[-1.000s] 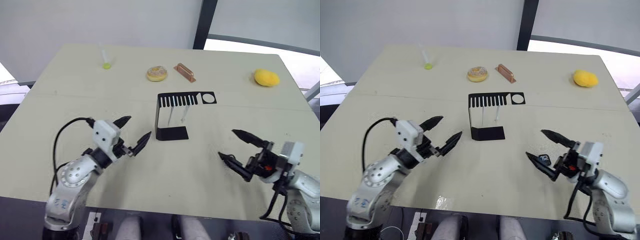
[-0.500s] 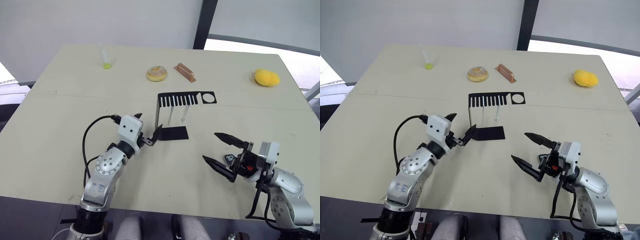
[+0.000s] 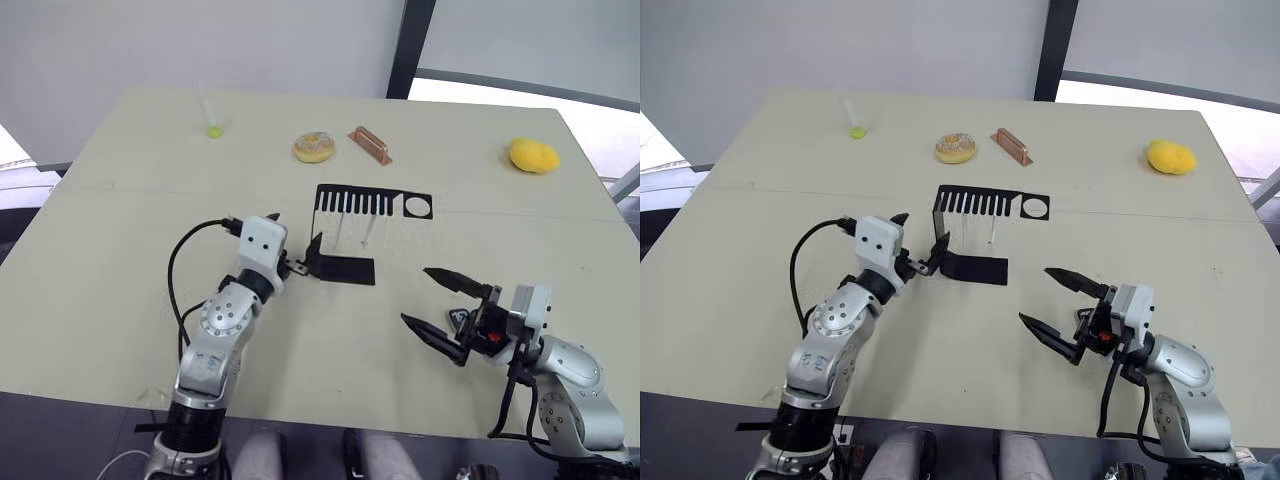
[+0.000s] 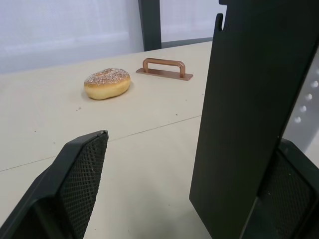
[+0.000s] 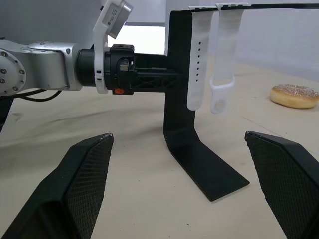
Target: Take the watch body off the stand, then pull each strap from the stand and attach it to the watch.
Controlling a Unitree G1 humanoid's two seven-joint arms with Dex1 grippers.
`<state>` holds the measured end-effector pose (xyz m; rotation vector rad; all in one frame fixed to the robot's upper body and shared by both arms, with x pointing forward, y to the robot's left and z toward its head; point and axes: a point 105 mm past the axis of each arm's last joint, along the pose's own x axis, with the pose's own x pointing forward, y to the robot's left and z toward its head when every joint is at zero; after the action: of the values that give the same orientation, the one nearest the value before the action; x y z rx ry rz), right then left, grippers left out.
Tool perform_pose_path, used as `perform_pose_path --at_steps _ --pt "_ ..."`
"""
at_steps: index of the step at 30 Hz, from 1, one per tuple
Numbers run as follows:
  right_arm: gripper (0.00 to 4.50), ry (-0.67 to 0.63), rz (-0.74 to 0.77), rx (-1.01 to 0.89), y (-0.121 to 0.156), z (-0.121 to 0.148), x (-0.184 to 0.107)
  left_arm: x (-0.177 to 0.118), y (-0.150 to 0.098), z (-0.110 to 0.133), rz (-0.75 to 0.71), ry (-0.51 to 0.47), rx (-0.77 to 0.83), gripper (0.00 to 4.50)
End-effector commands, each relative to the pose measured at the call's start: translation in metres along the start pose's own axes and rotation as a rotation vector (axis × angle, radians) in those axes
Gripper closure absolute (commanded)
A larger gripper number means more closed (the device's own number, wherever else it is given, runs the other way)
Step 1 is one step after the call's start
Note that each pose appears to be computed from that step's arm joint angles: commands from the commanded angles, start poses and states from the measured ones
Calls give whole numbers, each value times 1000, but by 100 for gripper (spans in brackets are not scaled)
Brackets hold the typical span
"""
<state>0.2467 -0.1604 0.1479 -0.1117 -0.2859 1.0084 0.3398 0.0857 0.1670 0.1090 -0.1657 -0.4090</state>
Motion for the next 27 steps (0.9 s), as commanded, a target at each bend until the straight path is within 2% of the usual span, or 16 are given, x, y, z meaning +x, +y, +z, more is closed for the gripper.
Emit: perform_pose_path --at_steps 1,9,12,17,19,23,27 --pt "3 -11 -5 -19 0 4 1 3 -1 9 3 -36 1 0" --pt "3 0 -28 -23 0 0 0 11 -14 8 -51 -52 -23 0" --pt "0 0 -43 -19 1 -1 1 12 -17 6 -67 -55 -36 89" --pt "0 -17 -69 -7 4 -4 10 16 -23 4 -96 -67 -21 359" --pt "0 -32 -99 -5 3 -3 15 16 -25 3 -102 -67 -14 446" --pt "0 -65 -133 3 8 0 26 15 -30 2 -118 -68 -32 446" --pt "0 -35 -208 6 13 -3 38 14 -32 2 -116 -65 -37 446"
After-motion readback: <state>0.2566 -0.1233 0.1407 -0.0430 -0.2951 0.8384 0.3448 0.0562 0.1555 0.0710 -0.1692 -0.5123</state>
